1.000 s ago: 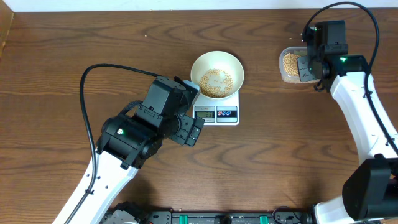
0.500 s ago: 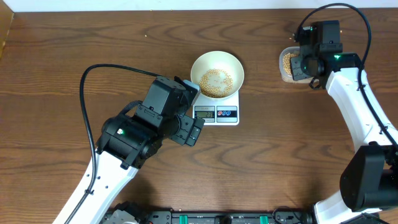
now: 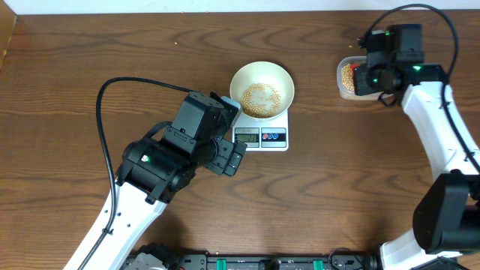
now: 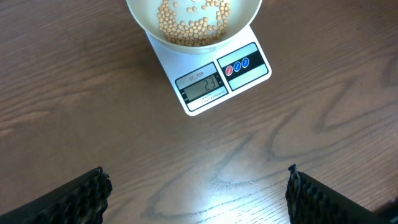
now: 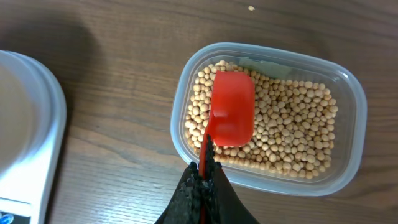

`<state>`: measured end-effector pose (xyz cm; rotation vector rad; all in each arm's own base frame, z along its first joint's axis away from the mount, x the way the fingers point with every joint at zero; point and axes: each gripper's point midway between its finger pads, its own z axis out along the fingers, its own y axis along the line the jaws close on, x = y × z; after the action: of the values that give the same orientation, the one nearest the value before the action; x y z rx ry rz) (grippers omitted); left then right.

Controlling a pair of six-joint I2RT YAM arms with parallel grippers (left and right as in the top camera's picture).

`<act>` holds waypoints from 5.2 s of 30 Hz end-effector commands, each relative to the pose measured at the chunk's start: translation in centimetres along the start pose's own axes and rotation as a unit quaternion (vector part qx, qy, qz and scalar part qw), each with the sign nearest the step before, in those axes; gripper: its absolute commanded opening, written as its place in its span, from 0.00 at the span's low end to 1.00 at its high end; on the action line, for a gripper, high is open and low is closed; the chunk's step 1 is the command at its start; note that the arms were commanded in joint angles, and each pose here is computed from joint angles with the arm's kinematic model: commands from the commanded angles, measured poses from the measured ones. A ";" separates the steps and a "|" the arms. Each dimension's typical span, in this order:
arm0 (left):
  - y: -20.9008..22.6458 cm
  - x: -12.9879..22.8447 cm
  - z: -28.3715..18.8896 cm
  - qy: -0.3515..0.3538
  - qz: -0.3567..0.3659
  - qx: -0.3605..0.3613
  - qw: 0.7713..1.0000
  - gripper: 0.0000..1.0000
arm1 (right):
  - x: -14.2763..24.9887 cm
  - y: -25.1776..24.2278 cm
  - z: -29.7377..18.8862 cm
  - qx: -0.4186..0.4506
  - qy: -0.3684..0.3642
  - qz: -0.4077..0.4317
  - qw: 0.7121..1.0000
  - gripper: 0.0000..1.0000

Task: Scoop item into bowl and weigh 50g on scale
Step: 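Dip the red scoop into the chickpeas again with the right gripper, then lift the filled scoop out of the tub with the right gripper, then carry the filled scoop left over the bowl on the scale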

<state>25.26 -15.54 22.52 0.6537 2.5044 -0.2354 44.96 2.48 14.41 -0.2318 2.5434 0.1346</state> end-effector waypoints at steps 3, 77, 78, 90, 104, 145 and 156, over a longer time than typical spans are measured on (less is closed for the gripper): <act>0.1 -0.7 -0.5 -0.009 0.001 -0.001 1.000 0.92 | 0.2 0.6 -0.5 -0.081 -0.007 0.030 0.996 0.01; 0.1 -0.7 -0.5 -0.009 0.001 -0.001 1.000 0.92 | 3.0 -4.8 0.0 -0.205 -0.010 0.167 0.964 0.01; 0.1 -0.7 -0.5 -0.009 0.001 -0.001 1.000 0.92 | 3.0 -4.9 0.0 -0.207 -0.011 0.169 0.964 0.01; 0.1 -0.7 -0.5 -0.009 0.001 -0.001 1.000 0.92 | 2.8 -5.7 -1.2 -0.240 -0.027 0.207 0.948 0.01; 0.1 -0.7 -0.5 -0.009 0.001 -0.001 1.000 0.92 | 2.5 -6.2 -1.1 -0.240 -0.032 0.232 0.942 0.01; 0.1 -0.7 -0.5 -0.009 0.001 -0.001 1.000 0.92 | 0.0 -8.0 -3.3 -0.376 -0.124 0.263 0.880 0.01; 0.1 -0.7 -0.5 -0.009 0.001 -0.001 1.000 0.92 | -0.6 -6.9 -4.3 -0.412 -0.134 0.250 0.866 0.01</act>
<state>25.26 -15.54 22.52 0.6537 2.5044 -0.2354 44.92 -5.73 16.95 0.1701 2.1097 1.2703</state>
